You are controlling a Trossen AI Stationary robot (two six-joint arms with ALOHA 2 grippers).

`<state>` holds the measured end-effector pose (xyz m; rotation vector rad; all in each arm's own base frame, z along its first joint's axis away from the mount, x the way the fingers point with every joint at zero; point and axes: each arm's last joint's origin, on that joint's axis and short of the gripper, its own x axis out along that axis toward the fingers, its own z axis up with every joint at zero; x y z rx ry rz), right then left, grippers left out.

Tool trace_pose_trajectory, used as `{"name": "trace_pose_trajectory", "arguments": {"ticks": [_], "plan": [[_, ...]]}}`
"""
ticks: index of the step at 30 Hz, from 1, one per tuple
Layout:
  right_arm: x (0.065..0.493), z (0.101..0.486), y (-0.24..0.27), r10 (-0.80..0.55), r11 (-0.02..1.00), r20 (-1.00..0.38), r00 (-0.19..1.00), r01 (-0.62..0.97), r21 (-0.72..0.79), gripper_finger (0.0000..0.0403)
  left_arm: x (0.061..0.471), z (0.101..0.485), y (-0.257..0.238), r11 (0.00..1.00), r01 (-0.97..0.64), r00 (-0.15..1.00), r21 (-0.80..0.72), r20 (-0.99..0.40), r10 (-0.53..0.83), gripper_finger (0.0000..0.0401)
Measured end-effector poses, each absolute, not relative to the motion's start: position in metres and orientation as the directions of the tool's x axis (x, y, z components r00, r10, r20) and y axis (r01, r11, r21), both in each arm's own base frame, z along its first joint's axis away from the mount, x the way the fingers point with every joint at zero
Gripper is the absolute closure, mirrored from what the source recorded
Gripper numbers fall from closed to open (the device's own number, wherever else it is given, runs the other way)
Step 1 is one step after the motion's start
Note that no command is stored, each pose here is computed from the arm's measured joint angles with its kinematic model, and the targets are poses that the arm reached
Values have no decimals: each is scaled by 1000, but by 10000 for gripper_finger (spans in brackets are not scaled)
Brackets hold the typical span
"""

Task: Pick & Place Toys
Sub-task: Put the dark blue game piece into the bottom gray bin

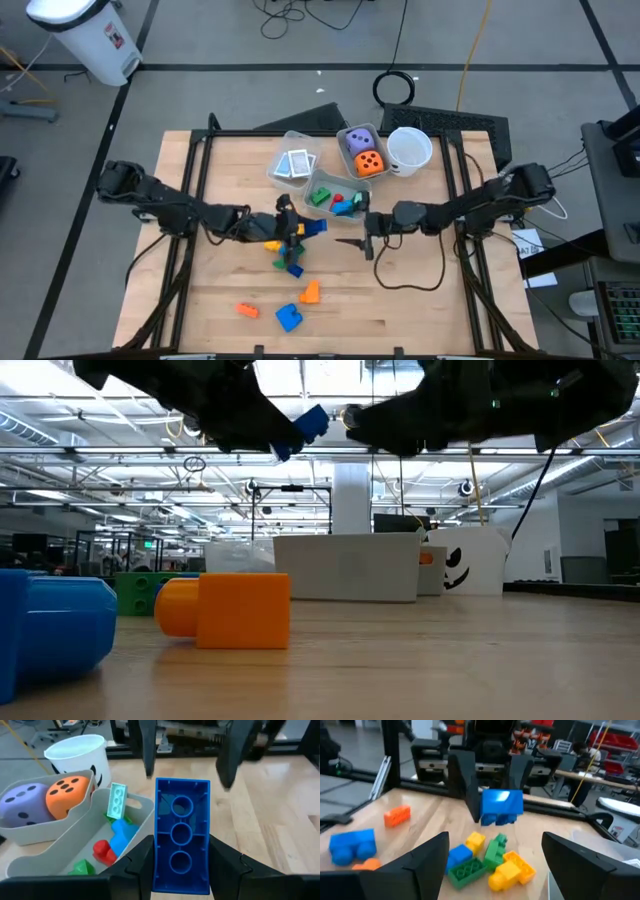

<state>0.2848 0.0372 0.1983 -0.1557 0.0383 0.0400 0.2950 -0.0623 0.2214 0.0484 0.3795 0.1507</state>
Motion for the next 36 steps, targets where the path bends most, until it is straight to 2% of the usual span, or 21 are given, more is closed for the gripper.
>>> {"name": "trace_pose_trajectory", "arguments": {"ticks": [8, 11, 19, 22, 31, 36], "plan": [[312, 181, 38, 28, 991, 6, 1000, -27, -135, 110, 296, 222, -62, 991, -121, 921, 59, -365, 134, 260], [324, 183, 40, 28, 994, 57, 998, -21, -109, 110, 295, 222, -64, 992, -111, 922, 59, -366, 125, 260], [338, 183, 42, 29, 998, 65, 997, -25, -61, 120, 298, 213, -68, 994, -89, 913, 67, -393, 108, 260], [338, 180, 42, 30, 998, 44, 999, -27, -60, 143, 298, 213, -68, 994, -88, 915, 64, -390, 106, 260], [338, 179, 43, 41, 997, 27, 999, -39, -62, 246, 299, 215, -69, 994, -89, 924, 62, -367, 106, 258], [338, 179, 43, 41, 997, 26, 999, -39, -63, 301, 299, 216, -68, 994, -95, 927, 51, -360, 107, 212]]}}
